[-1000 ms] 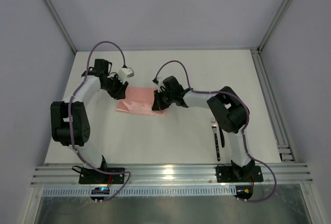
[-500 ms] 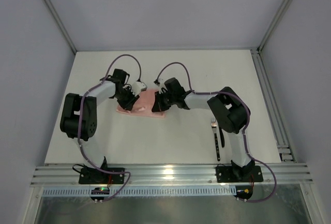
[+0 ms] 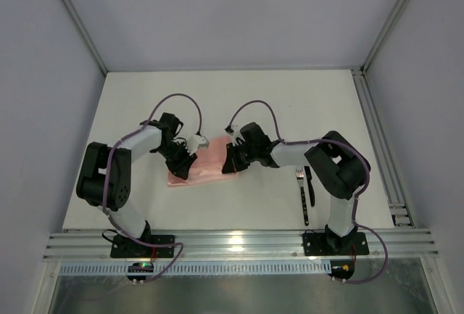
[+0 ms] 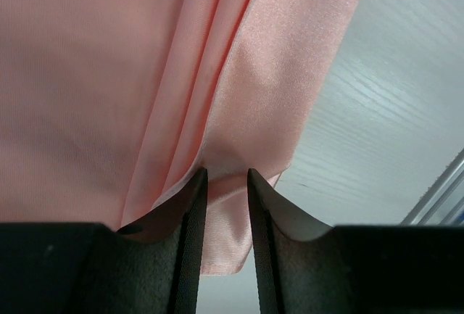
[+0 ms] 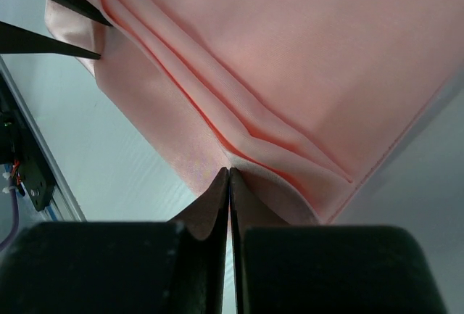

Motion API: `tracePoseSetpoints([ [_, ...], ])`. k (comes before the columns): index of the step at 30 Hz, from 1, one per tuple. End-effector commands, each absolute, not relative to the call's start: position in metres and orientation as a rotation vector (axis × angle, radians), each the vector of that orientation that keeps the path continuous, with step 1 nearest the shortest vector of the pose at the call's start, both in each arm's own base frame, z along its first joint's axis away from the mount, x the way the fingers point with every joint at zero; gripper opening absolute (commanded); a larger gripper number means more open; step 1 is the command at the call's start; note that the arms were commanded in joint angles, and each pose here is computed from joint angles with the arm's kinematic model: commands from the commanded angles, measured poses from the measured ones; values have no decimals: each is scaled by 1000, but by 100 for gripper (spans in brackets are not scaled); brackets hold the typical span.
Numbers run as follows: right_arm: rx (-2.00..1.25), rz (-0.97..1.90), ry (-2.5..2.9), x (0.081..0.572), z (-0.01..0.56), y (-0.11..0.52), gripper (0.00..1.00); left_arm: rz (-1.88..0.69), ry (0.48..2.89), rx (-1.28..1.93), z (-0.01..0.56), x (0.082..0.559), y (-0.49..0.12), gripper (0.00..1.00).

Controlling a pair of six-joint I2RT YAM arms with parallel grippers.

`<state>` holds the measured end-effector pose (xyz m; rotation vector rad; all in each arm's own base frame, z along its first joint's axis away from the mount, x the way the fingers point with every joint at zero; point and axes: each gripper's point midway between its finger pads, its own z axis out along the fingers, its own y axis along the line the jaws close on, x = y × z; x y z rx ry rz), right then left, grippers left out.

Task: Fold the napkin into a case and place the utensils inside
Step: Fold the lower triangle-folded napkin at the center of the board.

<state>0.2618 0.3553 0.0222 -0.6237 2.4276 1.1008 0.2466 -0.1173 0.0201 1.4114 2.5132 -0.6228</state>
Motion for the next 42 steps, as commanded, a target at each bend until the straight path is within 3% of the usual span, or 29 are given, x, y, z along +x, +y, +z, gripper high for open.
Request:
tracePoseSetpoints([
  [1,-630,1078,2436,259,31,351,4,-733,2570,1407,23,220,-119,32],
  [8,-642,1108,2352,278,53,367,5,-570,2580,1323,28,253,-113,32],
  [26,-565,1070,2413,319,17,372,4,-694,2523,1169,40,273,-119,37],
  [29,-561,1067,2409,321,21,373,4,-611,2519,1141,40,283,-113,37],
  [36,-605,895,2282,337,90,366,4,-552,2624,1106,15,285,-103,33],
  [38,-617,906,2238,329,107,367,4,-578,2627,1102,16,284,-106,33],
  [42,-629,1048,2247,291,87,383,4,-587,2628,1094,18,283,-107,33],
])
